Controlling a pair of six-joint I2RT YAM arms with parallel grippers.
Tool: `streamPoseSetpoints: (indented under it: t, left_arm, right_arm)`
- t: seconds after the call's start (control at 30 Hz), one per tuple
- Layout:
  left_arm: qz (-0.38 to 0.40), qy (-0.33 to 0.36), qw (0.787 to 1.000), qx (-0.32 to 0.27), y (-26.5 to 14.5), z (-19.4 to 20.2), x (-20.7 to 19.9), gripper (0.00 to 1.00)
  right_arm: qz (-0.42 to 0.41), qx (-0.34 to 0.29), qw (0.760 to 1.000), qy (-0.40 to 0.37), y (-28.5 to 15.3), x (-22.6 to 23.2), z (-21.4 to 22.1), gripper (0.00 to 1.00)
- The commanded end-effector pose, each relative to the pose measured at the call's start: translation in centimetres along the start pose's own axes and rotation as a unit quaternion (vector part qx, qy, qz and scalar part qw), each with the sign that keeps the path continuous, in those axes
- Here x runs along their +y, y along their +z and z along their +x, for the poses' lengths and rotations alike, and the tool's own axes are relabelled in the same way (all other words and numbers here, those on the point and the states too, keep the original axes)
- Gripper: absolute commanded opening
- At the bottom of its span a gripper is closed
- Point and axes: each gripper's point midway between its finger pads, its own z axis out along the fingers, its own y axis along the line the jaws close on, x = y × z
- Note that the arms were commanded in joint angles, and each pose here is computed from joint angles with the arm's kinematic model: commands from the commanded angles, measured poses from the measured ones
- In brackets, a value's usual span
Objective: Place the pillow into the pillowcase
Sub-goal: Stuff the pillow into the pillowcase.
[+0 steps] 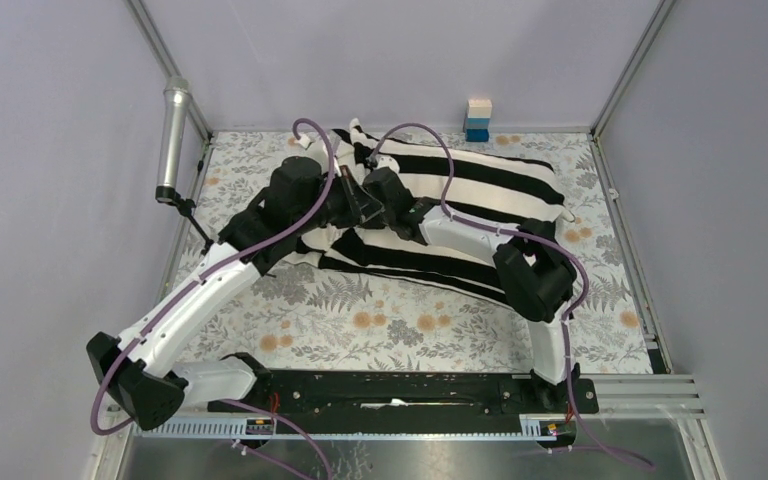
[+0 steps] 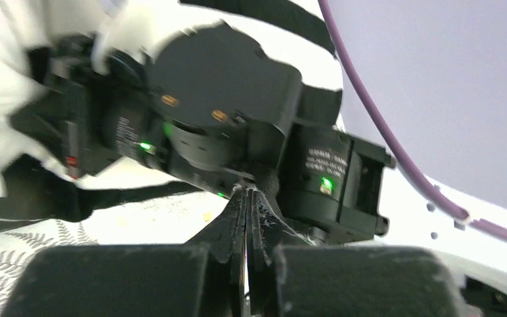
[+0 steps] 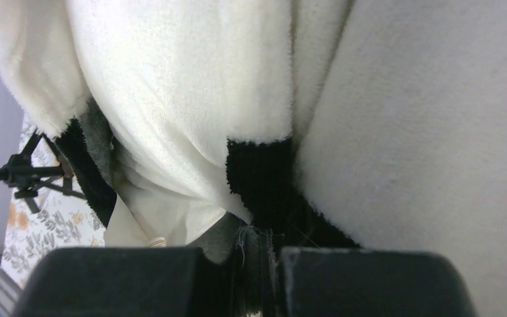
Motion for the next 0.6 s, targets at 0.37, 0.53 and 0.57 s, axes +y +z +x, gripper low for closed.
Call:
streamPoseSetpoints:
  t: [0.37,0.53,0.57]
  left_arm:
    - [-0.360,0.060,0.918,-0.155,-1.0,-5.1,13.9,0.44]
    - [-0.437,0.105,0.886,-0.110,0.3,-3.6,17.8,0.57]
    - [-0.453,0.114,0.878,-0.105,0.6,-3.4,18.6,0.57]
  right_arm:
    - [-0.045,0.022,0.997,0.053,-4.6,-2.2,5.9,0.00]
    - [-0.036,0.017,0.998,0.049,-5.8,-2.7,6.1,0.00]
    - [-0.037,0.014,0.998,0.049,-6.1,-2.7,5.9,0.00]
